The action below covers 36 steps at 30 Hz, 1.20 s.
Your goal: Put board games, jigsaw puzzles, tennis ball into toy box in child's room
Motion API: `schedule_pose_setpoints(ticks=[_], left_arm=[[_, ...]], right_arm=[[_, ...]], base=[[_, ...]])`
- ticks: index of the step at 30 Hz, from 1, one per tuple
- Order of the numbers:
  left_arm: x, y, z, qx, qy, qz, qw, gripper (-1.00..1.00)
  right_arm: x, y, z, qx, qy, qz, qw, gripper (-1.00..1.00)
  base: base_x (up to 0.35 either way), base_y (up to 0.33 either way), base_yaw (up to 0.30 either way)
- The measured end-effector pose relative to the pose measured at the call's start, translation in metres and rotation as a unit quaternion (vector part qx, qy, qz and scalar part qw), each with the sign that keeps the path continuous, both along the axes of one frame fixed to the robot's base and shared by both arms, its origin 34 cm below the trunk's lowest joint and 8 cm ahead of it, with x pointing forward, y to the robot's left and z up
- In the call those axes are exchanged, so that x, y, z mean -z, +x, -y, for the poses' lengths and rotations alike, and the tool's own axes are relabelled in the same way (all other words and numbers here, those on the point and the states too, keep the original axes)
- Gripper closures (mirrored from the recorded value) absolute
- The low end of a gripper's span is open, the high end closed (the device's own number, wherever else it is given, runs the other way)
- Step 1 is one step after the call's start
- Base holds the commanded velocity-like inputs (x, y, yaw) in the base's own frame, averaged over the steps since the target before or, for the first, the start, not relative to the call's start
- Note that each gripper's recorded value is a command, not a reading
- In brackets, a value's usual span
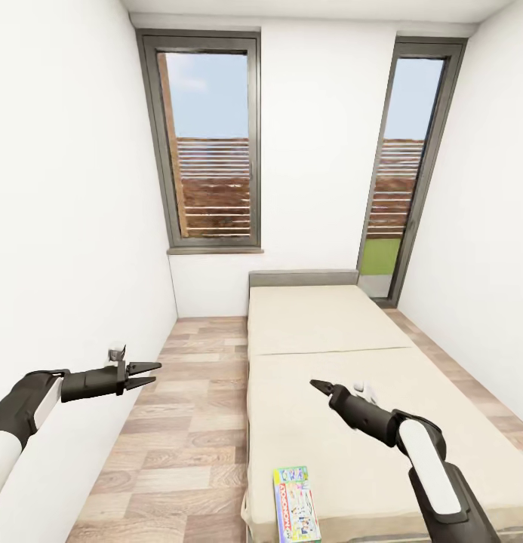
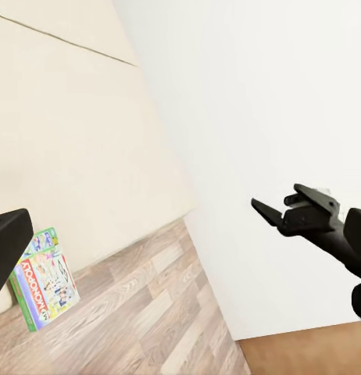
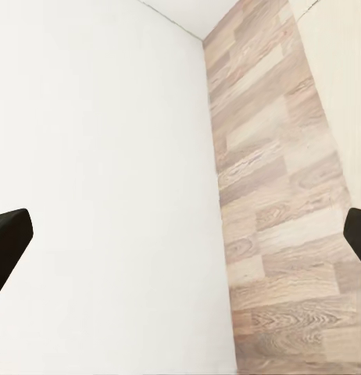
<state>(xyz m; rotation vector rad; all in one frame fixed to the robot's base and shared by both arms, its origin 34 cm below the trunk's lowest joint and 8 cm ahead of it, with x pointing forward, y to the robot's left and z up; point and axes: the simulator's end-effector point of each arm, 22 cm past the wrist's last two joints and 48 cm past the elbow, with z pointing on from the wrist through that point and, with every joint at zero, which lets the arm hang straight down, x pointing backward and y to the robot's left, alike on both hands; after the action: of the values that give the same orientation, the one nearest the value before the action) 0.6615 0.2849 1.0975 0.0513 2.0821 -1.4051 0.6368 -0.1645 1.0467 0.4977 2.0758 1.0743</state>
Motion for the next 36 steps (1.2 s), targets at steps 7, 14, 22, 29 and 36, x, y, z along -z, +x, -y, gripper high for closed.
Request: schedule_pose_setpoints(ticks=[7,14,22,29,36], left_arm=[[0.0,0.0,0.0,0.0,0.0,0.0,1.0,-1.0],[0.0,0.0,0.0,0.0,0.0,0.0,1.0,-1.0],[0.0,0.0,-0.001,-0.001,0.001,0.001,1.0,-1.0],[-0.001,0.0,-0.002,-0.002,0.0,0.002,1.0,-1.0],[-0.002,0.0,-0.007,-0.005,0.001,0.003,1.0,-1.0]], right_arm=[[0.052,0.014,0.003,0.006,-0.014,-0.086,0.9962,-1.0],[0.066,0.015,0.007,0.008,-0.018,-0.108,0.9939,-1.0],[0.07,0.016,0.013,0.012,-0.025,-0.111,0.9934,-1.0],[0.069,0.018,0.013,0.015,-0.026,-0.107,0.9938,-1.0],[0.064,0.021,0.015,0.019,-0.019,-0.101,0.9946,-1.0]], base=[[0.0,0.0,0.0],[0.0,0.0,0.0],[0.0,0.0,0.0],[0.0,0.0,0.0],[0.0,0.0,0.0]])
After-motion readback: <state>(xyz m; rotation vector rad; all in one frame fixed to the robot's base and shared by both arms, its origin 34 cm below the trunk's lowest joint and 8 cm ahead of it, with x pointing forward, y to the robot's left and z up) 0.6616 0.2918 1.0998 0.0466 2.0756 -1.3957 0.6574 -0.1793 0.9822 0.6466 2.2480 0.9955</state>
